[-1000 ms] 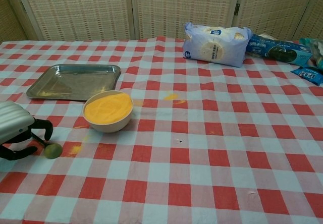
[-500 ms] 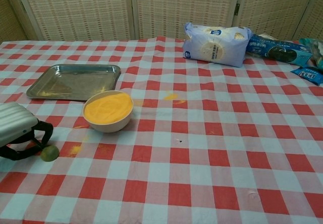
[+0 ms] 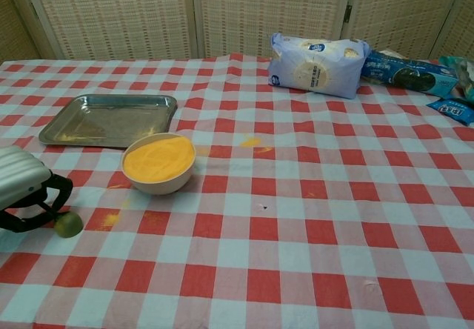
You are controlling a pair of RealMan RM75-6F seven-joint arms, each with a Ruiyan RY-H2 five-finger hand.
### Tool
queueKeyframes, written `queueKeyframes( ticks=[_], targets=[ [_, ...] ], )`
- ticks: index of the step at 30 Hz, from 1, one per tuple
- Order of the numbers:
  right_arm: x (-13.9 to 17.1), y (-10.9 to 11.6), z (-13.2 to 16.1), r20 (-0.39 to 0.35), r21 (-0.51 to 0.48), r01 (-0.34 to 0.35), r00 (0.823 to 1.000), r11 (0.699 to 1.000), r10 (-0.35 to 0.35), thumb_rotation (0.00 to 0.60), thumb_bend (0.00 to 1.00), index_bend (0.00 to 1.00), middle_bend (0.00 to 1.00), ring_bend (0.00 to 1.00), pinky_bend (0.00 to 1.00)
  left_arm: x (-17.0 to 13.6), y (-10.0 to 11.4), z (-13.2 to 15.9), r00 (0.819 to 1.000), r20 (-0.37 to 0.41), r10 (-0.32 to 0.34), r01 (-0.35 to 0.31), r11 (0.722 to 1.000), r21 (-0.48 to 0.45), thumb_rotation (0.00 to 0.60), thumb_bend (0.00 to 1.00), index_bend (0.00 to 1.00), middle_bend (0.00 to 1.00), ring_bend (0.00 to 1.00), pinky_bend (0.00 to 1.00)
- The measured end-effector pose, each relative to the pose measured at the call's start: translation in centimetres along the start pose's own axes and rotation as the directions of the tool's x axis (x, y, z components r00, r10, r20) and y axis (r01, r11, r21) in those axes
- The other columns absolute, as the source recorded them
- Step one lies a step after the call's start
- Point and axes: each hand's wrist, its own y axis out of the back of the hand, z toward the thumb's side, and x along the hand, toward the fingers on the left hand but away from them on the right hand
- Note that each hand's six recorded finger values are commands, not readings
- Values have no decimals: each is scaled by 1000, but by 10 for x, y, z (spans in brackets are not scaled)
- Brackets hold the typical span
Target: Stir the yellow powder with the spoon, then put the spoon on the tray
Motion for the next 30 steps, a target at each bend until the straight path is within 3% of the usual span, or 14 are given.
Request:
queueKeyframes(
  ticks=[6, 13, 22, 30],
  targets=[
    [1, 0, 1, -5, 0, 0, 1000, 1000, 0, 600, 31, 0, 0, 0, 0, -5, 1, -2, 1000, -7, -5, 5, 999, -37, 600, 407, 689, 1000, 1000, 1000],
    [1, -1, 2, -5, 3, -3, 1000, 1000, 3, 600, 30, 0, 0, 0, 0, -10, 2, -4, 999, -13, -34, 31, 985, -173, 600, 411, 720, 1000, 1000, 1000],
    [0, -2, 2, -4, 4, -6, 1000, 1000, 6, 600, 30, 0, 0, 0, 0, -15, 1, -6, 997, -4, -83, 77, 931, -356, 600, 411, 752, 1000, 1000, 1000],
    [0, -2, 3, -7, 1, -11, 1000, 1000, 11, 600, 31, 0, 0, 0, 0, -13, 22, -13, 999, -20, -28, 19, 925, -380, 600, 410, 751, 1000, 1000, 1000]
  ],
)
